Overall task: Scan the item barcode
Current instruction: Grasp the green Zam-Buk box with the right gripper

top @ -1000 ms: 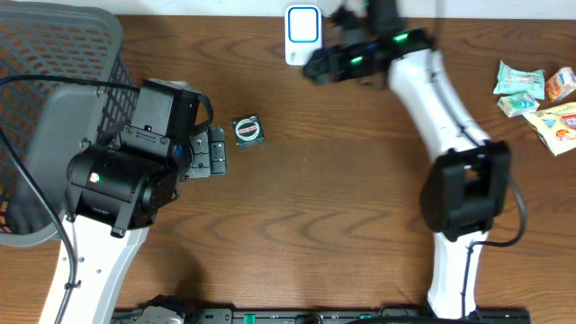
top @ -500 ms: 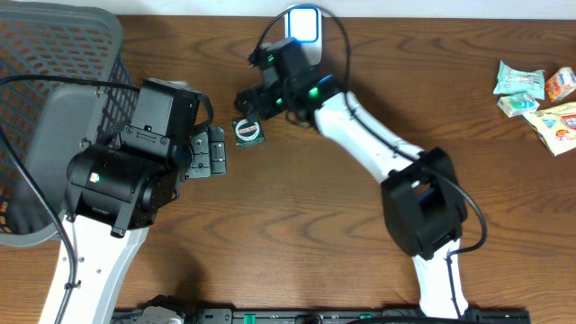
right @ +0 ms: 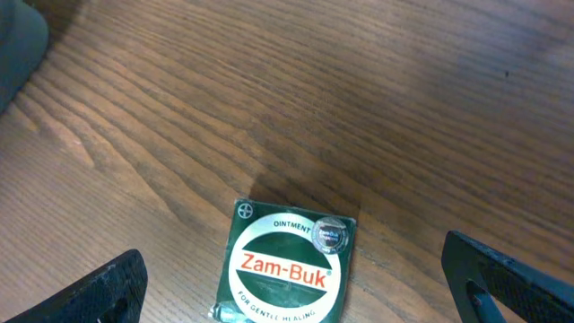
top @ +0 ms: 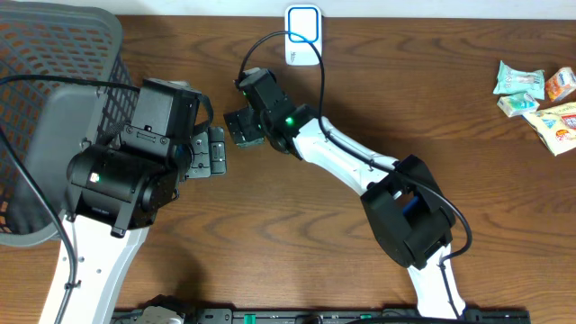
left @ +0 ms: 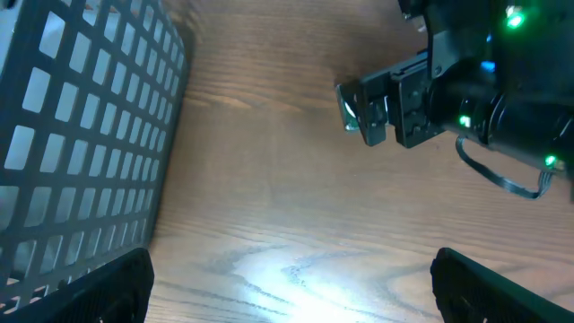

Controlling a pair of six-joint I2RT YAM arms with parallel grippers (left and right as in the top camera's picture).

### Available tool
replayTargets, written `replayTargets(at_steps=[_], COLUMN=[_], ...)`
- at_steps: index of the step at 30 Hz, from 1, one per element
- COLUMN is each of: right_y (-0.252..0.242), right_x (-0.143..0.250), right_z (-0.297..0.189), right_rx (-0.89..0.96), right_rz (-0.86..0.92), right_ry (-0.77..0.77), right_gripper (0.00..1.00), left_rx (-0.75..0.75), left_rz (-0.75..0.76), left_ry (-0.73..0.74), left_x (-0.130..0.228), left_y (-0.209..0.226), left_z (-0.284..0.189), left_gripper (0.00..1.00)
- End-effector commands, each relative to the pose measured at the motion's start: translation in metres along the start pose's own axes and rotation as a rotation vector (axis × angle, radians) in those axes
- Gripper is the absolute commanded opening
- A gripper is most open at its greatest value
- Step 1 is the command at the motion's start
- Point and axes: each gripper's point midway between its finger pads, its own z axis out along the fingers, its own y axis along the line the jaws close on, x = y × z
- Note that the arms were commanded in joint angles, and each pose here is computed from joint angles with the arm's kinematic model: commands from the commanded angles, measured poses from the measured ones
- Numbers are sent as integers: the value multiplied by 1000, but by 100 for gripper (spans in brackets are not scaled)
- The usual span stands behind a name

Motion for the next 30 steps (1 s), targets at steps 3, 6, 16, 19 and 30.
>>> replayTargets(at_steps=[3, 6, 16, 19, 30], right_y=[-8, -8, 3, 4, 2], right_x=[10, 15, 24, 24, 42], right_z=[3, 6, 11, 11, 38], right_rx=[74, 70, 49, 48, 45], right_rz=[26, 24, 9, 8, 5], right_ry=[-23, -35, -52, -53, -39], right_gripper=[99, 99, 99, 99, 99], left_rx=[-19, -19, -19, -19, -19], left_rz=[5, 5, 5, 5, 5], left_ry=[-5, -5, -5, -5, -5], left_x=[-2, -2, -2, -2, -2], left_y=[4, 4, 4, 4, 4], left_z=[0, 0, 0, 0, 0], left_gripper=[98, 98, 98, 98, 98])
